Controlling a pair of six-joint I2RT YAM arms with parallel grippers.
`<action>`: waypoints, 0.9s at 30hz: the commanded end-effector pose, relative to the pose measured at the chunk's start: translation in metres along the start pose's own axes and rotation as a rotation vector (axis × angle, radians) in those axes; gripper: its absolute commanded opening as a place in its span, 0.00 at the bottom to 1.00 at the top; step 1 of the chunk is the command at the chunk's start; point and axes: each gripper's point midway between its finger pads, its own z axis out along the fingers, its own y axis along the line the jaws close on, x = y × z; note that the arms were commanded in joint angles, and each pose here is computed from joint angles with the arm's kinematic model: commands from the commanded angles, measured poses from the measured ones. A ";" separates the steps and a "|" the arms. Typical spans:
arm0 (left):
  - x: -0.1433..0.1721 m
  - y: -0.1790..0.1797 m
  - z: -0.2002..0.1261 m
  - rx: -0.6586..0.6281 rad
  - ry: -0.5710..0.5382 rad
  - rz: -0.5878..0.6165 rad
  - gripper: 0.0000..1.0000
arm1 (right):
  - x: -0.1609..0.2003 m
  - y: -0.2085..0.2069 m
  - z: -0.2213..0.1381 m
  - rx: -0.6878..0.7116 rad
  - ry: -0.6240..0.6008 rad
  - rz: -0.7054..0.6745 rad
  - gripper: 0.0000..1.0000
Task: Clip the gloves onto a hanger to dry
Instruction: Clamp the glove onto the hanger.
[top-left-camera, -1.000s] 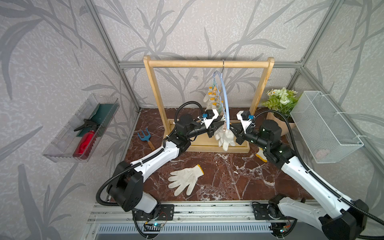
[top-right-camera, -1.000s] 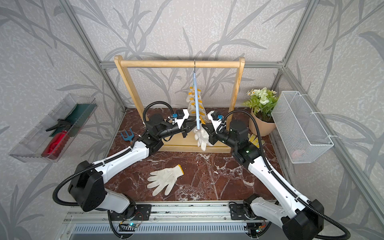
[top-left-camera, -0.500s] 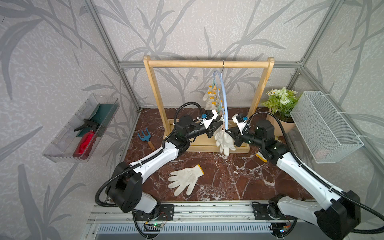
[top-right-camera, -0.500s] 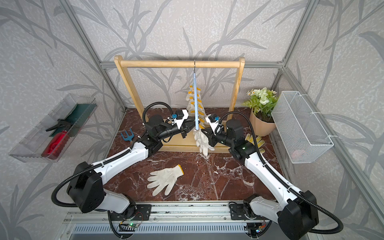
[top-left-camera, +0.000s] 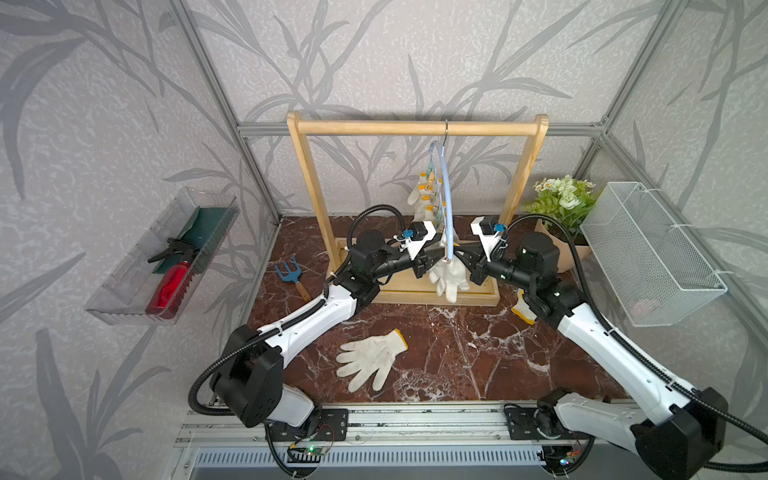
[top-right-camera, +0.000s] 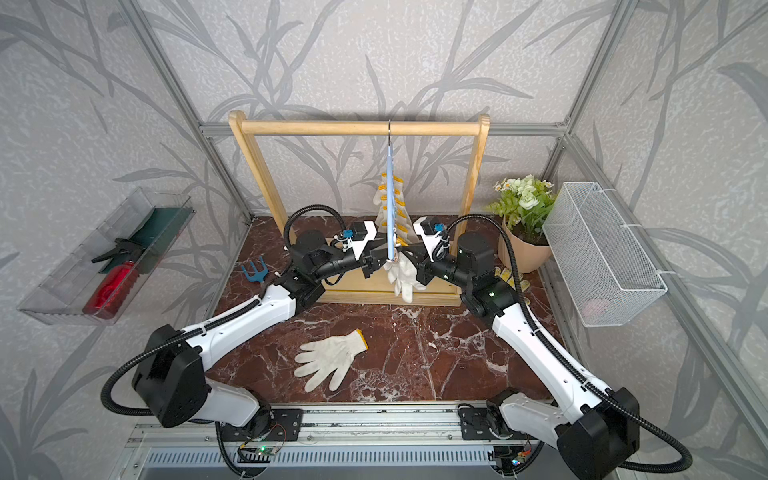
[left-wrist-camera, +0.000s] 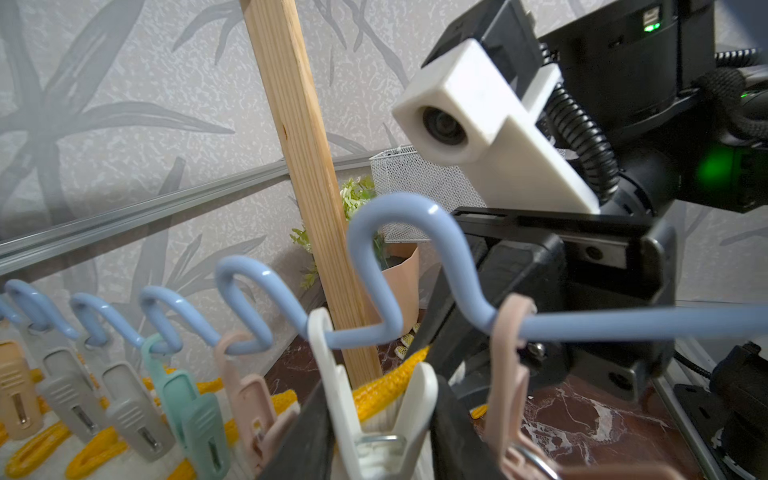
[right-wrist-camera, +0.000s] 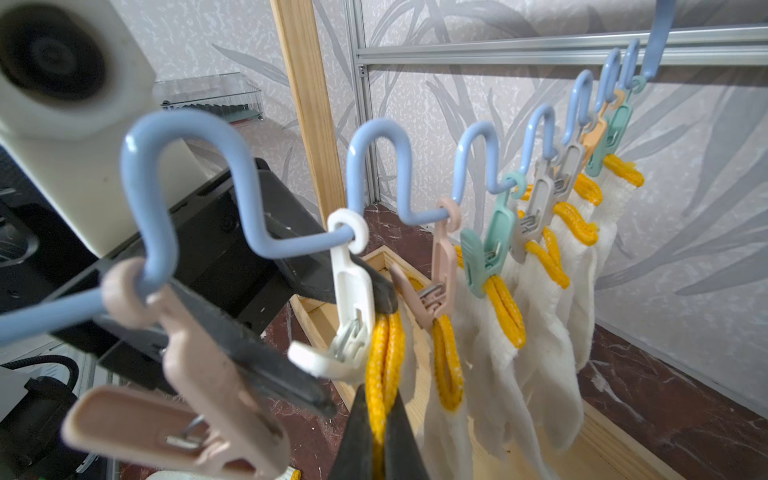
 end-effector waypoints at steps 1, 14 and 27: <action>-0.020 -0.006 -0.003 0.027 -0.051 0.022 0.40 | -0.033 0.010 -0.011 -0.024 -0.088 -0.035 0.00; -0.035 -0.001 -0.004 -0.001 -0.080 0.027 0.44 | -0.030 0.008 -0.010 -0.017 -0.080 -0.032 0.00; -0.039 -0.001 -0.003 0.000 -0.087 0.020 0.42 | -0.025 0.006 -0.007 -0.019 -0.068 -0.028 0.00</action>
